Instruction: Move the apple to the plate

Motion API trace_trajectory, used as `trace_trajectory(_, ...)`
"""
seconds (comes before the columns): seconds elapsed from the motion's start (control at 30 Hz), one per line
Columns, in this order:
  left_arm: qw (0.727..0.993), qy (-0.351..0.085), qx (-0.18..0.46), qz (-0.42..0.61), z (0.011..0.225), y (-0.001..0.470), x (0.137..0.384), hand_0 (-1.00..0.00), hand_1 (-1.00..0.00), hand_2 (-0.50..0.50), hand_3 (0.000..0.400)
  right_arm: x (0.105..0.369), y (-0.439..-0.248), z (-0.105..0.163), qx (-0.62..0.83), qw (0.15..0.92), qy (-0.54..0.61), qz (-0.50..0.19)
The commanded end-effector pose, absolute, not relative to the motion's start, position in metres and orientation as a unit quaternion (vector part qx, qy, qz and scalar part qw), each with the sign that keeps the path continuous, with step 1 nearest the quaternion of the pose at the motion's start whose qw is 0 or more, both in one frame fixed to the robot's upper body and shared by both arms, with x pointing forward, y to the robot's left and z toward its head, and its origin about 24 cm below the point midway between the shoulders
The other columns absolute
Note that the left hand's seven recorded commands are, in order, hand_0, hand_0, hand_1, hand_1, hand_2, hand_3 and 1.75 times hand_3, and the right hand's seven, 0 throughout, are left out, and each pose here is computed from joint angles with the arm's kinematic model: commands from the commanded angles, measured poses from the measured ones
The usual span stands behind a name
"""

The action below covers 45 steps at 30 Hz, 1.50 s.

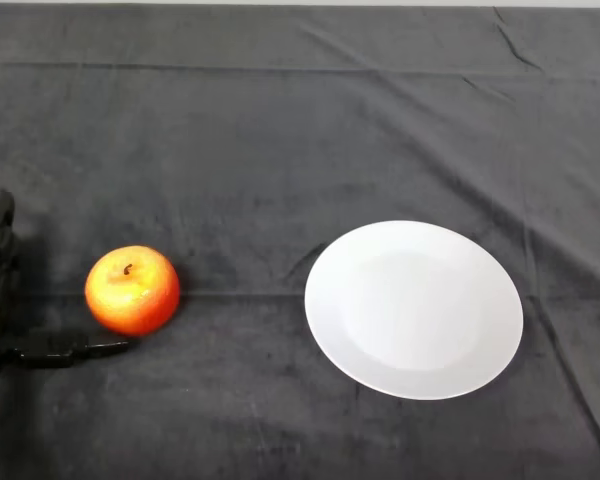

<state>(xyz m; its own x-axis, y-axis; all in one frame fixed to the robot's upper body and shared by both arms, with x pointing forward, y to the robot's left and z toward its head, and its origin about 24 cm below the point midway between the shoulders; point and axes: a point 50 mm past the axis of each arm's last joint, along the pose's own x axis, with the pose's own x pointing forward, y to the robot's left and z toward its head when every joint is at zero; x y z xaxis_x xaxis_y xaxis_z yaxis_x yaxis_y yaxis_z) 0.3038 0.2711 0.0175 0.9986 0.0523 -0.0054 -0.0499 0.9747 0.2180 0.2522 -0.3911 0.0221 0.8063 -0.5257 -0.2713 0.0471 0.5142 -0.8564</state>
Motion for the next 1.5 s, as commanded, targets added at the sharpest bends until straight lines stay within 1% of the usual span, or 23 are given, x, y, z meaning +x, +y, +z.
trace_trajectory(0.03,0.993,-0.03,0.115,-0.008,0.032,0.252,0.32,0.0,0.0,0.0,0.0,0.239,-0.381,-0.003,-0.448,0.831,0.293,-0.155)
trace_trajectory(0.37,0.991,-0.038,0.115,-0.05,0.03,0.227,0.325,0.0,0.0,0.0,0.0,0.239,-0.381,-0.003,-0.448,0.831,0.293,-0.155)
trace_trajectory(0.4,0.991,-0.038,0.116,-0.054,0.03,0.226,0.325,0.0,-0.05,0.03,0.02,0.239,-0.381,-0.003,-0.448,0.831,0.293,-0.155)
trace_trajectory(0.43,0.991,-0.038,0.117,-0.058,0.029,0.224,0.325,0.0,-0.35,0.18,0.141,0.239,-0.381,-0.003,-0.448,0.831,0.293,-0.155)
trace_trajectory(0.47,0.99,-0.037,0.118,-0.061,0.028,0.224,0.325,0.0,-0.47,0.24,0.188,0.239,-0.381,-0.003,-0.448,0.831,0.293,-0.155)
trace_trajectory(0.5,0.99,-0.037,0.119,-0.064,0.028,0.223,0.324,-0.2,-0.77,0.29,0.309,0.239,-0.381,-0.003,-0.448,0.831,0.293,-0.155)
trace_trajectory(0.53,0.99,-0.036,0.12,-0.067,0.027,0.222,0.324,-0.25,-0.81,0.28,0.323,0.239,-0.381,-0.003,-0.448,0.831,0.293,-0.155)
trace_trajectory(0.57,0.99,-0.036,0.121,-0.069,0.027,0.221,0.324,-0.45,-0.91,0.23,0.362,0.239,-0.381,-0.003,-0.448,0.831,0.293,-0.155)
trace_trajectory(0.6,0.989,-0.035,0.123,-0.072,0.026,0.221,0.324,-0.67,-0.96,0.15,0.386,0.239,-0.381,-0.003,-0.448,0.831,0.293,-0.155)
trace_trajectory(0.63,0.989,-0.034,0.124,-0.074,0.026,0.22,0.323,-0.77,-0.99,0.11,0.395,0.239,-0.381,-0.003,-0.448,0.831,0.293,-0.155)
trace_trajectory(0.67,0.989,-0.033,0.126,-0.076,0.025,0.22,0.323,-0.84,-1.0,0.08,0.398,0.239,-0.381,-0.003,-0.448,0.831,0.293,-0.155)
trace_trajectory(0.7,0.988,-0.032,0.127,-0.079,0.025,0.219,0.323,-0.97,-1.0,0.02,0.4,0.239,-0.381,-0.003,-0.448,0.831,0.293,-0.155)
trace_trajectory(0.73,0.988,-0.032,0.129,-0.081,0.024,0.219,0.323,-1.0,-1.0,0.0,0.4,0.239,-0.381,-0.003,-0.448,0.831,0.293,-0.155)
trace_trajectory(0.93,0.986,-0.03,0.136,-0.089,0.024,0.217,0.323,-1.0,-1.0,0.0,0.4,0.239,-0.381,-0.003,-0.448,0.831,0.293,-0.155)
trace_trajectory(1.1,0.985,-0.039,0.143,-0.089,0.032,0.217,0.329,-1.0,-1.0,0.0,0.4,0.239,-0.381,-0.003,-0.448,0.831,0.293,-0.155)
trace_trajectory(1.3,0.982,-0.073,0.15,-0.086,0.051,0.214,0.341,-1.0,-1.0,0.0,0.4,0.239,-0.381,-0.003,-0.448,0.831,0.293,-0.155)
trace_trajectory(1.5,0.976,-0.123,0.154,-0.088,0.072,0.201,0.351,-1.0,-1.0,0.0,0.4,0.239,-0.381,-0.003,-0.448,0.831,0.293,-0.155)
